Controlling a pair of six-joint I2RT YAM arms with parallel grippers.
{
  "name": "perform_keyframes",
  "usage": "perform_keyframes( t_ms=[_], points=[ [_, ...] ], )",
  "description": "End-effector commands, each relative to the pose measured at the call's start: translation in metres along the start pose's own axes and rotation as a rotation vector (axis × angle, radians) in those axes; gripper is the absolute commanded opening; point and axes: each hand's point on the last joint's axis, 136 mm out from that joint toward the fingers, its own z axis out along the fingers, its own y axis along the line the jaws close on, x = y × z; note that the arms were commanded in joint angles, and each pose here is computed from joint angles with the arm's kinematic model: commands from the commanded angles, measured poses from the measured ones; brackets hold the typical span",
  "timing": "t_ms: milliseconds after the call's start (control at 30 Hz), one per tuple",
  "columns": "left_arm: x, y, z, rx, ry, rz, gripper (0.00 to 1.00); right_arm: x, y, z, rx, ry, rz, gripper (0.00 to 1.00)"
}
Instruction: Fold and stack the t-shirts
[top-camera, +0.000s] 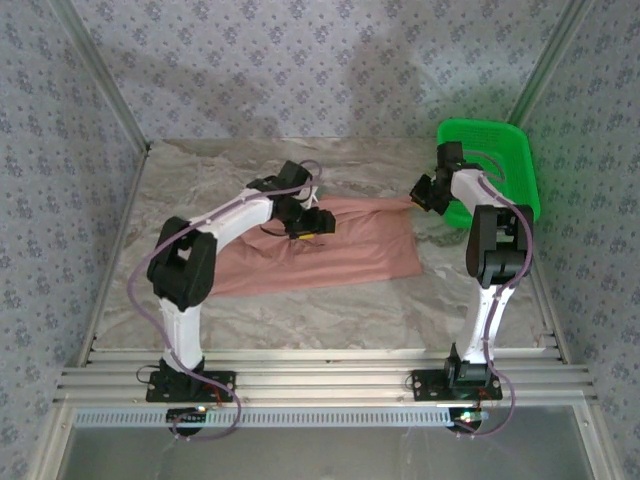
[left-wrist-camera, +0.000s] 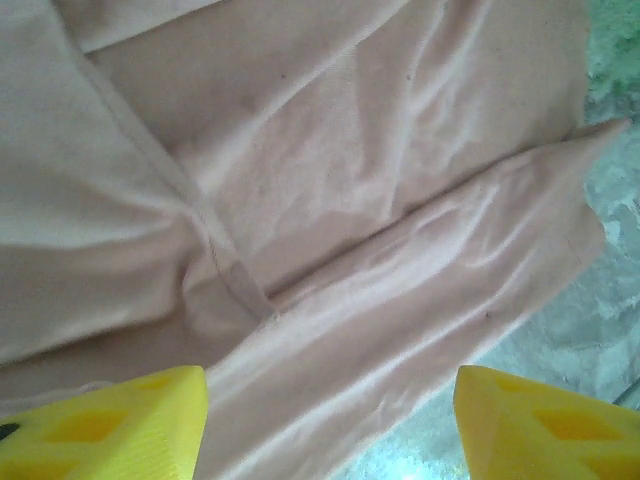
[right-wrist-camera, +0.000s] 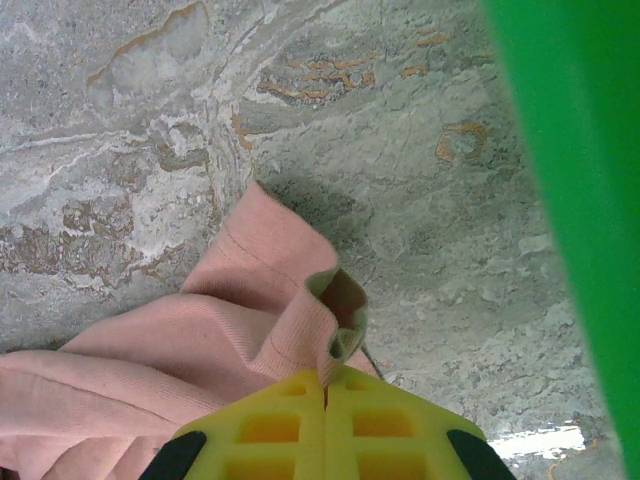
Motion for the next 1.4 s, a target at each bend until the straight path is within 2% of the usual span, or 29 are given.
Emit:
perform_keyframes(
  t_ms=[0, 100, 267, 467, 600, 767, 933, 1367],
  points=[
    [-0.007, -0.011, -0.045, 0.026, -0.096, -0.017, 0.72, 0.01, -0.012, -0.003, 0.025, 0.04, 0.011, 0.0],
    [0.008, 0.004, -0.063, 0.027, -0.123, -0.206, 0.73, 0.009, -0.012, -0.003, 0.026, 0.04, 0.011, 0.0],
    [0.049, 0.028, -0.066, 0.097, -0.16, -0.549, 0.72, 0.009, -0.01, -0.003, 0.017, 0.045, 0.011, 0.0],
    [0.065, 0.059, -0.056, 0.103, -0.247, -0.779, 0.65, 0.009, -0.009, 0.001, 0.011, 0.057, 0.004, 0.0],
    [0.063, 0.067, -0.044, 0.09, -0.262, -0.84, 0.58, 0.01, -0.01, 0.003, 0.011, 0.064, -0.001, 0.0],
    [0.07, 0.086, -0.03, 0.01, -0.25, -0.91, 0.52, 0.011, -0.01, 0.002, 0.006, 0.069, -0.003, 0.0],
    [0.069, 0.091, -0.018, -0.013, -0.238, -0.933, 0.51, 0.01, -0.012, 0.002, 0.005, 0.071, 0.001, 0.0],
    [0.036, 0.083, 0.0, -0.003, -0.264, -0.909, 0.48, 0.011, -0.018, 0.001, 0.006, 0.068, 0.01, 0.0]
  ],
)
